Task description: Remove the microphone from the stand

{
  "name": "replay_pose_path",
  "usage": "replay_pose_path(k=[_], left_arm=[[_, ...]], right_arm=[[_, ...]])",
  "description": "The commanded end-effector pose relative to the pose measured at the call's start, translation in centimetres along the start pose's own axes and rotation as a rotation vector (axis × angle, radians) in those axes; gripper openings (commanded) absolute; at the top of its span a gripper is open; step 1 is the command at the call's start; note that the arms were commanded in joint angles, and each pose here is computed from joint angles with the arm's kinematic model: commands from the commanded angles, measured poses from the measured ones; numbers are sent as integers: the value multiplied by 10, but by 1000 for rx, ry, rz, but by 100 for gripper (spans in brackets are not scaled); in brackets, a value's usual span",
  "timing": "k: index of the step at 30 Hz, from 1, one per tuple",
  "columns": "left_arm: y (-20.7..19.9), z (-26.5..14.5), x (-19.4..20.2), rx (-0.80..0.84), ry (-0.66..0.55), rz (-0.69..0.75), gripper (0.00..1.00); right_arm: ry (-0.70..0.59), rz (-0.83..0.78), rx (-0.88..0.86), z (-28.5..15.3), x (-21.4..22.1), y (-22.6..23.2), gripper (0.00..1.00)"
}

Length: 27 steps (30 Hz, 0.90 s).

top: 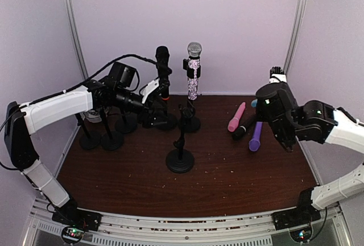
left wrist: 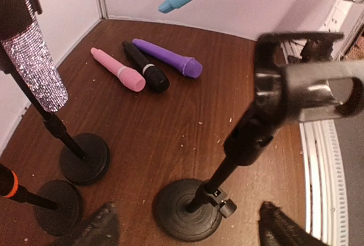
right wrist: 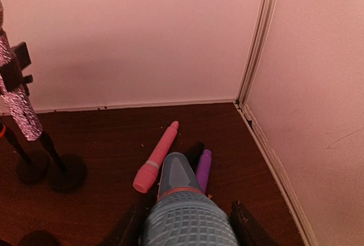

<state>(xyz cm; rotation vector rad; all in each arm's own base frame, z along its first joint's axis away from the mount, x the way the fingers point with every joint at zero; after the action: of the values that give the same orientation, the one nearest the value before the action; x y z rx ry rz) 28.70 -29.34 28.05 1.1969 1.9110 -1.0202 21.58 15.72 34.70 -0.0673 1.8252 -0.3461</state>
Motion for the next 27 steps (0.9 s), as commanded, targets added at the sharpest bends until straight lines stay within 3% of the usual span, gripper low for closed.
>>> replay_pose_path(k=[1,13,19,27], left_arm=[[-15,-21,0,-5,22,48,97],[-26,-46,8,-54,65,54,98],[-23,-50,5,-69,55,47,98],[-21,-51,3,-70,50,40,98]], right_arm=[[176,-37,2,35,41,-9,0],[379,-22,53,113,107,-18,0],[451,-39,72,121,128,-15,0],[584,23,47,105,172,-17,12]])
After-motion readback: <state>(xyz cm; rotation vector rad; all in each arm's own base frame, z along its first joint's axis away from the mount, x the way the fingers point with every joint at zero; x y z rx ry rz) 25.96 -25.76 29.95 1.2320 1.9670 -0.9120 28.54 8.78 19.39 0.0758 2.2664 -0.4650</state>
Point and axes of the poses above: each gripper's point midway between its finger pads, its own z axis out along the fingers, its own y axis along the line the jaws close on, x = y × z, the point moved 6 cm from there along -z, back along the fingers, and after that the axes turned 14 degrees about -z, right-handed, at the moved point
